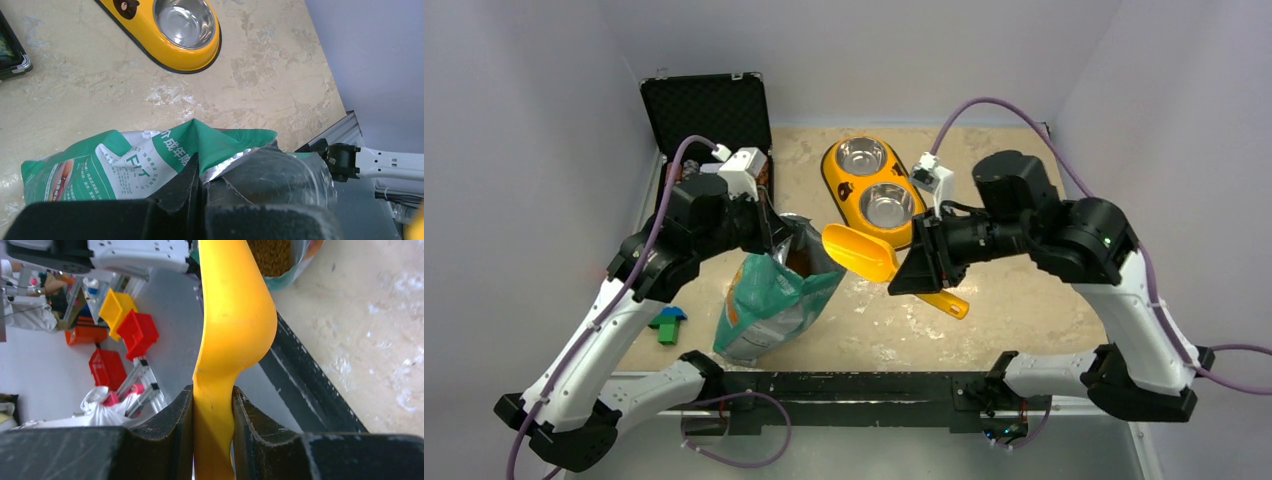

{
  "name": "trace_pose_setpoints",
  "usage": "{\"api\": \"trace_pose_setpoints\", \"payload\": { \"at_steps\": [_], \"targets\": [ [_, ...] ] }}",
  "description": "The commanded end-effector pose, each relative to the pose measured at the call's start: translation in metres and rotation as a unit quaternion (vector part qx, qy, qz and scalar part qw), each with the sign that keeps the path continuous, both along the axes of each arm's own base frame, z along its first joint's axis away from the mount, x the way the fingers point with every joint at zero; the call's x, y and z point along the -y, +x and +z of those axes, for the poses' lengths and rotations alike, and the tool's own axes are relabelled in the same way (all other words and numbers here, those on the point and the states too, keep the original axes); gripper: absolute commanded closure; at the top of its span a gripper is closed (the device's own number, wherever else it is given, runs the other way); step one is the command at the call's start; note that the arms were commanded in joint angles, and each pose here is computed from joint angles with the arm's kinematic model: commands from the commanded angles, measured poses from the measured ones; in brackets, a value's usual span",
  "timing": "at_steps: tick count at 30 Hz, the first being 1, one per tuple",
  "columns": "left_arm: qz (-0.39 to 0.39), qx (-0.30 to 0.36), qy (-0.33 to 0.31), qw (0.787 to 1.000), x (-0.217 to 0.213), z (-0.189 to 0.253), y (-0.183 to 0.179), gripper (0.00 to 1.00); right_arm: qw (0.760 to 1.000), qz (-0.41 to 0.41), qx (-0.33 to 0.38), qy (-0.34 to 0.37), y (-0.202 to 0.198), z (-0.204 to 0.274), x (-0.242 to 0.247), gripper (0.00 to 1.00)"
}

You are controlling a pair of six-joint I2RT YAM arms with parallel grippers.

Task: Serve the pet food

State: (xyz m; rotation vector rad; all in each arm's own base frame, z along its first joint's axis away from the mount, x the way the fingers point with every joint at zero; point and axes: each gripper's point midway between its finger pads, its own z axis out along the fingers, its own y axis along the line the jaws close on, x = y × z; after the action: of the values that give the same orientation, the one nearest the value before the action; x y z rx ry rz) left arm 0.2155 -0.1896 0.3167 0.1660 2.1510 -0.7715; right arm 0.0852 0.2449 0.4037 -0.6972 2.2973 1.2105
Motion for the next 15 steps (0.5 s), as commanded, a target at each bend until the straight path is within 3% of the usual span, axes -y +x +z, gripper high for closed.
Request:
{"api": "trace_pose_setpoints", "payload": {
  "at_steps": [1, 10, 15],
  "targets": [
    [-0.016, 0.109, -0.083, 0.990, 0.023, 0.075, 0.021, 1.00, 0.994, 0.045, -0.071, -0.067, -0.011, -0.030, -0.003, 1.00],
    [-0.113, 0.073, -0.078, 0.988, 0.062, 0.057, 0.012, 1.00, 0.977, -0.003, -0.127, -0.169, 0.028, -0.074, -0.020, 1.00],
    [-0.157, 0.064, -0.071, 0.983, 0.074, 0.046, -0.008, 1.00, 0.970, -0.015, -0.165, -0.180, 0.037, -0.104, -0.011, 1.00]
  ]
}}
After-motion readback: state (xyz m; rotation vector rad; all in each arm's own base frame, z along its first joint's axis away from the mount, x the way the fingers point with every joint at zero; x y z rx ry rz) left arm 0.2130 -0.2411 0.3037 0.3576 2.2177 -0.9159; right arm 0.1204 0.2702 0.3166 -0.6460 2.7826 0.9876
